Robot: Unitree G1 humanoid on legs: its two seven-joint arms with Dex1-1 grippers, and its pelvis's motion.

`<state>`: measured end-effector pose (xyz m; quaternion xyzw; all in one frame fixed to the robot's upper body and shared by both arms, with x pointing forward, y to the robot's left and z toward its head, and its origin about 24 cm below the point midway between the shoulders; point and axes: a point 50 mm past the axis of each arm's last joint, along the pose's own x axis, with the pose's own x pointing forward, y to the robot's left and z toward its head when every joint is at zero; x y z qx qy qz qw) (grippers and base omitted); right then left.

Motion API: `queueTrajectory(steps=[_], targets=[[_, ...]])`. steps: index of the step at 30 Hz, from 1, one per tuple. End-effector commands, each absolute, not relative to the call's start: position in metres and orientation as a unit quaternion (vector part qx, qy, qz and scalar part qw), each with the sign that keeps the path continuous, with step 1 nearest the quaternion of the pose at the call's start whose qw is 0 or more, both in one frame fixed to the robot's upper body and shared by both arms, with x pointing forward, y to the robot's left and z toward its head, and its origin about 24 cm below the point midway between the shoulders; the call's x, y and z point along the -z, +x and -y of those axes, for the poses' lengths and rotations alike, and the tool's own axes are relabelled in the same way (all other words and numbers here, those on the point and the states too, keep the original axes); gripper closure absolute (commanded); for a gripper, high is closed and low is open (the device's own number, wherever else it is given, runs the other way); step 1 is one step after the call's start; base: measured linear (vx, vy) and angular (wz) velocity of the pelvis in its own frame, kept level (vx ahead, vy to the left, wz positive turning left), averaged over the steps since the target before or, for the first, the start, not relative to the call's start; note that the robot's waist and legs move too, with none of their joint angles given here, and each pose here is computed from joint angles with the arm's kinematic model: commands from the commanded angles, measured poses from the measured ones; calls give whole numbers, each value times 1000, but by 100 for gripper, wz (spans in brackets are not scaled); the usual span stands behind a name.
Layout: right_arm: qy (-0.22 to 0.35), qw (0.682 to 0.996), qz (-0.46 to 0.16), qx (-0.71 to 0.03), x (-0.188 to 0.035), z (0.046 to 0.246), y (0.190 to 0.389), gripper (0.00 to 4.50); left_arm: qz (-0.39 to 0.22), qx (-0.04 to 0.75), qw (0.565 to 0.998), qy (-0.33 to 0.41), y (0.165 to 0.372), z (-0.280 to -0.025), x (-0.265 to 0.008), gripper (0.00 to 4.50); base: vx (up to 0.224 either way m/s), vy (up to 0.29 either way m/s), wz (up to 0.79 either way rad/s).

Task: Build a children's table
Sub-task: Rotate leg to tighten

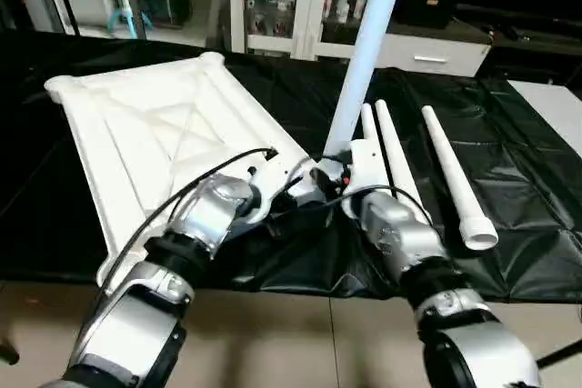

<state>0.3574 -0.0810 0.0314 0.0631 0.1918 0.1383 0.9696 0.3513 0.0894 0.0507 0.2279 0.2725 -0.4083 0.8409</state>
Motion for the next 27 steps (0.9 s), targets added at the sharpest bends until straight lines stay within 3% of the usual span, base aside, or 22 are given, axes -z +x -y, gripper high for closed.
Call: queueTrajectory(steps=[1, 5, 10, 11, 13, 19, 22, 26, 27], targets=[[45, 964, -249, -80, -6, 83, 347, 182, -285, 392, 842, 238, 351, -88, -45, 450, 0, 0, 0], [48, 973, -208, -84, -19, 64, 352, 182, -287, 387, 844, 236, 351, -87, -43, 450, 0, 0, 0], [59, 978, -170, -109, -30, 63, 358, 182, -289, 391, 843, 231, 349, -91, -41, 450, 0, 0, 0], [56, 978, -166, -111, -31, 65, 359, 147, -289, 392, 842, 231, 349, -91, -40, 450, 0, 0, 0], [47, 981, -151, -113, -34, 71, 361, 112, -288, 399, 840, 227, 348, -92, -40, 450, 0, 0, 0], [36, 982, -112, -147, -44, 98, 362, 68, -292, 448, 813, 229, 339, -97, -36, 450, 11, -7, 2], [22, 964, -126, -233, -46, 120, 355, 49, -311, 502, 772, 233, 326, -104, -31, 450, 38, -24, 4], [10, 951, -129, -280, -47, 127, 350, 8, -320, 518, 756, 238, 322, -107, -29, 450, 0, 0, 0], [-5, 936, -133, -327, -49, 135, 345, 3, -323, 537, 740, 244, 318, -110, -29, 450, 0, 0, 0]])
